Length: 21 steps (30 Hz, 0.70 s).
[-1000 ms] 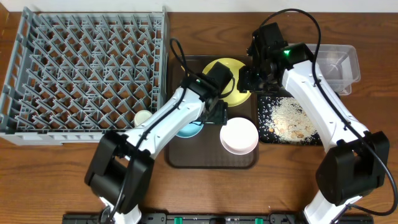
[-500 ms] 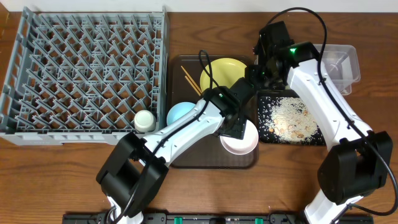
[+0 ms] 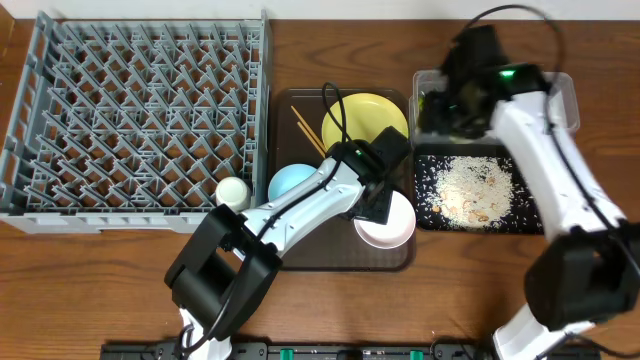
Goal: Sort waste into correct bins and load items into the dishwasher
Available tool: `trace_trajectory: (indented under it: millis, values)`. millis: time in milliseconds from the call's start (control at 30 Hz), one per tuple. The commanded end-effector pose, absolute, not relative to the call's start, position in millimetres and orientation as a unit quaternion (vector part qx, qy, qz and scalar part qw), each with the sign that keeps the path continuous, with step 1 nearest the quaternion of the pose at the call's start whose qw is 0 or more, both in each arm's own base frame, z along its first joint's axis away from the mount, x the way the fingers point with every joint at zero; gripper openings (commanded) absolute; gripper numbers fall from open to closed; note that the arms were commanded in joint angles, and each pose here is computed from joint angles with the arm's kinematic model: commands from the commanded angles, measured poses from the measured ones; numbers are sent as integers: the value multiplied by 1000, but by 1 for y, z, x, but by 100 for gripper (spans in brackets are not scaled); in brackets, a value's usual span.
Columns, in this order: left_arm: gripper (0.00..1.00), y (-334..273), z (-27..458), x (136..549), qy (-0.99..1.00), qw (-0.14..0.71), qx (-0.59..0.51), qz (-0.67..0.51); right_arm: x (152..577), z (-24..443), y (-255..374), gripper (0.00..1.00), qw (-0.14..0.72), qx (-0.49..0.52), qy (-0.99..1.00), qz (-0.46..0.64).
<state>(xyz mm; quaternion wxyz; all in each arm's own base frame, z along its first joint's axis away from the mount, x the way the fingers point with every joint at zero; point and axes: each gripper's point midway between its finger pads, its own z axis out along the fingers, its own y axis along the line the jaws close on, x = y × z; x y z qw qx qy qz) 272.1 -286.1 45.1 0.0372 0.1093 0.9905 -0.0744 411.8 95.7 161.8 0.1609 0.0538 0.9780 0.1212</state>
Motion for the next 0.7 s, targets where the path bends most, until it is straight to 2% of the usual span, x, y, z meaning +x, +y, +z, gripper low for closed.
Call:
trace_trajectory:
  millis: [0,133,267,400,667]
  values:
    - [58,-284,41,272,991,33,107,-70,417,250,64,55,275,72,950,132]
    - [52,-284,41,272,991,33,107,-71,406,297,26,56,341,107,926,122]
    - [50,-284,41,272,991,34,107,-72,387,323,-13,56,373,149,910,102]
    - [40,-284,41,272,991,34,107,-71,373,322,-36,56,365,181,909,87]
    - [41,-285,32,270,992,22,103,-69,366,303,-40,57,332,192,920,84]
